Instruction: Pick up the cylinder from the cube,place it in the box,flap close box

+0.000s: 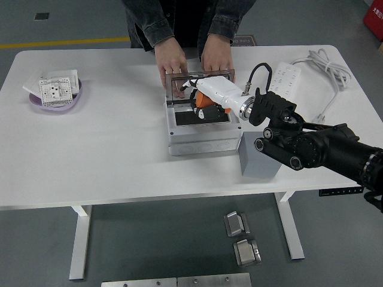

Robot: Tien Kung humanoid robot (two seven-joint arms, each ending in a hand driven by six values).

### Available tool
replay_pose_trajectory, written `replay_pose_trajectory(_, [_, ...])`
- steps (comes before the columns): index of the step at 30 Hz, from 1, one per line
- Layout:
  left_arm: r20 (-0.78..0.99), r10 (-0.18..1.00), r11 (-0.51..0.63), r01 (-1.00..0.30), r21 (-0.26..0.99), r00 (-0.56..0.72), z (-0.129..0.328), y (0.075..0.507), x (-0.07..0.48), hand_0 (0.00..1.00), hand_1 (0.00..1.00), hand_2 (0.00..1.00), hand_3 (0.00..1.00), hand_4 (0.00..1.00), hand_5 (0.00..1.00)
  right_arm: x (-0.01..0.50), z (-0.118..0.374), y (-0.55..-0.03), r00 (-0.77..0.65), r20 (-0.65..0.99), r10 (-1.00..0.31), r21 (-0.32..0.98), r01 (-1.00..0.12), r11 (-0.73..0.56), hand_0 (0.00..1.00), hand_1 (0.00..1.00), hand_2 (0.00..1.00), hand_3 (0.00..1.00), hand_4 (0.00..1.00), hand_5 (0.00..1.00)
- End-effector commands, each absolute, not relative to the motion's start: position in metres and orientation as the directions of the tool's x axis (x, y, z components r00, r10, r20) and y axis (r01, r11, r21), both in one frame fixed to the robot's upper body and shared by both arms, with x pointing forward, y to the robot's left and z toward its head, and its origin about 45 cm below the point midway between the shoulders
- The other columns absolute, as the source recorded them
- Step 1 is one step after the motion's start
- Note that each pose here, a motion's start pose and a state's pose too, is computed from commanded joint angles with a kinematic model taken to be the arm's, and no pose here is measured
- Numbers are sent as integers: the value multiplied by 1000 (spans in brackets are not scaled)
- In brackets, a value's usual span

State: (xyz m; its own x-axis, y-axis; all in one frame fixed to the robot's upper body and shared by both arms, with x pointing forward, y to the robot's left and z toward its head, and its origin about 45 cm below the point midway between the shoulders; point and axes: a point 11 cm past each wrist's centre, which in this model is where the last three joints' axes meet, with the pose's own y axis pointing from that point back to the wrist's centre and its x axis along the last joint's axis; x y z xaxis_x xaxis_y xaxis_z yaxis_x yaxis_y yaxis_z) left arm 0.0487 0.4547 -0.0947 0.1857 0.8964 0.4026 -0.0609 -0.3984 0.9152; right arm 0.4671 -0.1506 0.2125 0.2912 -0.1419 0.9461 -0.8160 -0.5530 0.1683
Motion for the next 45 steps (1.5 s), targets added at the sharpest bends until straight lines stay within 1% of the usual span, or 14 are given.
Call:
replay_pose_trajectory(15, [403,894,-399,-60,915,194,-95,455,49,623,641,604,629,669,275,466,208,-154,304,942,-144,178,-814,-553,593,593,647,862,537,58])
replay_pose_trajectory(16, [403,894,-399,-60,915,195,-95,455,49,623,641,602,629,668,271,466,208,-154,305,941,-146,178,-814,-552,596,578,659,872,661,104])
replay_pose_trajectory(21, [402,895,-398,-58,915,194,-95,454,48,623,641,602,629,668,271,463,205,-155,307,938,-163,172,-816,-552,596,578,659,872,661,104])
replay_pose_trajectory(22, [402,895,-398,-58,915,194,-95,454,48,623,641,602,629,665,270,462,204,-156,308,936,-170,168,-817,-551,619,612,691,886,722,105])
replay_pose_trajectory(25, [400,896,-397,-54,916,192,-95,454,46,623,641,602,629,665,270,455,200,-160,314,923,-223,149,-825,-545,619,612,691,886,722,105])
replay_pose_trajectory(29, [397,898,-395,-48,917,188,-96,452,43,623,641,602,629,662,266,450,210,-166,315,899,-305,112,-837,-536,627,614,692,889,738,123])
replay_pose_trajectory(31, [395,899,-394,-46,918,187,-97,452,42,623,641,602,629,662,266,447,217,-168,312,893,-323,97,-837,-539,627,614,692,889,738,123])
replay_pose_trajectory(36, [392,902,-391,-42,919,183,-98,450,39,622,641,602,629,661,262,441,238,-168,287,895,-342,54,-830,-556,631,615,696,883,730,123])
replay_pose_trajectory(41, [390,903,-390,-38,920,182,-98,450,37,622,641,600,629,658,259,437,270,-158,252,888,-386,-21,-814,-581,627,603,695,880,729,132])
replay_pose_trajectory(45, [390,903,-390,-37,920,180,-98,449,37,622,641,600,629,658,259,440,282,-157,239,882,-405,-45,-814,-579,627,603,695,880,729,132])
